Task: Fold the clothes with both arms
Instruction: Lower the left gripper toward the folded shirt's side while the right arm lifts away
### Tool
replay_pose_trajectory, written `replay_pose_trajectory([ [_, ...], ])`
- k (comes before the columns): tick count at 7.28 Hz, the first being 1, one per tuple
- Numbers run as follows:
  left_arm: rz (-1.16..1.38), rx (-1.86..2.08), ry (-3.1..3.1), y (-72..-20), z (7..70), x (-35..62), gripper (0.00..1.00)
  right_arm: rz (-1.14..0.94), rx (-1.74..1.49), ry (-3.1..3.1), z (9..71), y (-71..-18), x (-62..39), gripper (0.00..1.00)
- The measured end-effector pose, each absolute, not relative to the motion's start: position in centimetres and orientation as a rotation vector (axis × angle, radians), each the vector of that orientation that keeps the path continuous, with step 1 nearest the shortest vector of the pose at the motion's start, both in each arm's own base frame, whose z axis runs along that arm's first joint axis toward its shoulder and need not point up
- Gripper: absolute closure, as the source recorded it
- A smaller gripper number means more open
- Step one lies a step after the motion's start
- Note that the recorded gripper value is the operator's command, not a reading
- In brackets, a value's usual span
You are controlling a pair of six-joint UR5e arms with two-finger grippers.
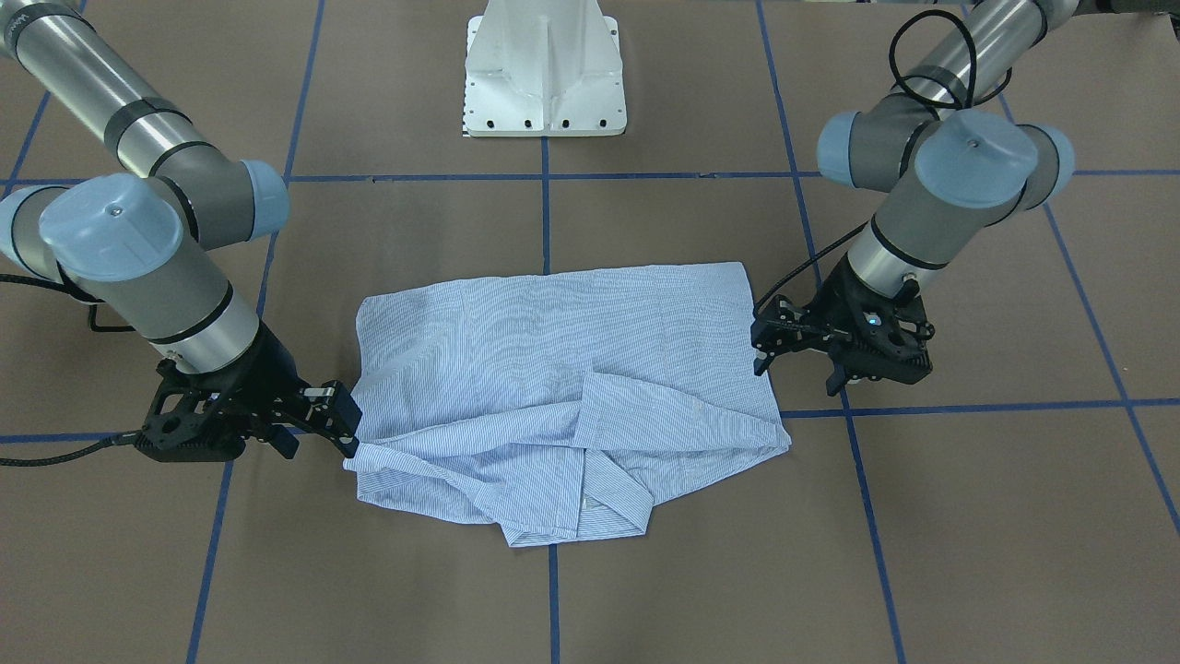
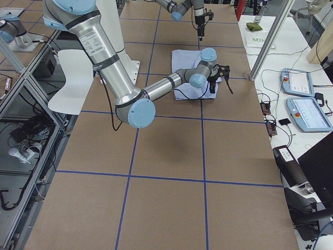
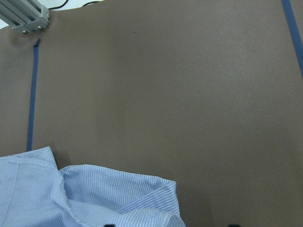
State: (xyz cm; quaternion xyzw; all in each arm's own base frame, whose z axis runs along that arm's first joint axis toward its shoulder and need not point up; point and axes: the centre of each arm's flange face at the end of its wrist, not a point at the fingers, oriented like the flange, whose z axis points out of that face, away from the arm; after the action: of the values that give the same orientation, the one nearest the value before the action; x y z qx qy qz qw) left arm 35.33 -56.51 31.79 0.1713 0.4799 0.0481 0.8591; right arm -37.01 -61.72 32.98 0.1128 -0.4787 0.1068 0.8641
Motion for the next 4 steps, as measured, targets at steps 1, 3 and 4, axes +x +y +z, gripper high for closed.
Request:
replay_pose_trajectory([
  [1,0.075,0.324,1.033,-54.3,31.7,36.1,0.0,0.194,0.244,-0.995,33.6,-61.7,-36.6,0.0],
  [3,0.014,0.246,1.047,-47.0,32.2,40.9,0.0,0.169,0.257,-0.988,34.1,-61.7,-36.3,0.0],
  [4,-0.004,0.212,1.041,-44.3,32.8,42.8,0.0,0.167,0.26,-0.988,34.2,-61.7,-36.3,0.0],
])
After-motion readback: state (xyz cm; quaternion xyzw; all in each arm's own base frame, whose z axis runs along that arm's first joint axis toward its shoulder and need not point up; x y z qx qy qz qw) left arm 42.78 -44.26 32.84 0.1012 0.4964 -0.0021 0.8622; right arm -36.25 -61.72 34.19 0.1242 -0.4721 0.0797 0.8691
